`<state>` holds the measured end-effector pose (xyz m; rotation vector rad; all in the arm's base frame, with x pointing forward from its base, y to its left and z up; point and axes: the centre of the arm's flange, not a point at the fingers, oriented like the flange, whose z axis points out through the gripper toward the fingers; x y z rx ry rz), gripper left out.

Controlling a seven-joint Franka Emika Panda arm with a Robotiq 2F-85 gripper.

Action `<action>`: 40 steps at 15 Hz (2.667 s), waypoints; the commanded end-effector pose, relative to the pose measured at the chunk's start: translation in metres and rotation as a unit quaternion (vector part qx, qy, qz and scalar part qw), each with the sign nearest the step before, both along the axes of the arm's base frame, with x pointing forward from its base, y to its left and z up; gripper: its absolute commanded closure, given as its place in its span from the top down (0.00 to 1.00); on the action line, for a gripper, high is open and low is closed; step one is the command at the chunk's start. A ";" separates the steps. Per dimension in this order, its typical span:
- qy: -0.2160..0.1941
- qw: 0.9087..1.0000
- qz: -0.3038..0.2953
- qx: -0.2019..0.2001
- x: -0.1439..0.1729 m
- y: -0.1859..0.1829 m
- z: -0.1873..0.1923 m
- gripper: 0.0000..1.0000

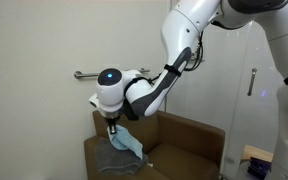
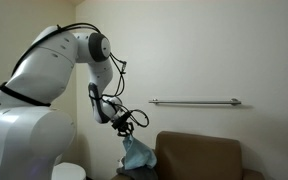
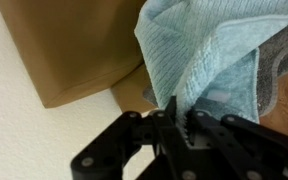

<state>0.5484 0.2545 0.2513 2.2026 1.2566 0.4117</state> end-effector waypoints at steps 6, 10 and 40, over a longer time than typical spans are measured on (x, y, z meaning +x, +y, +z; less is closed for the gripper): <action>0.041 0.997 0.063 -0.015 0.033 0.020 -0.016 0.31; 0.043 0.997 0.064 -0.017 0.039 0.020 -0.016 0.51; 0.039 0.967 -0.175 0.183 0.025 -0.290 -0.071 1.00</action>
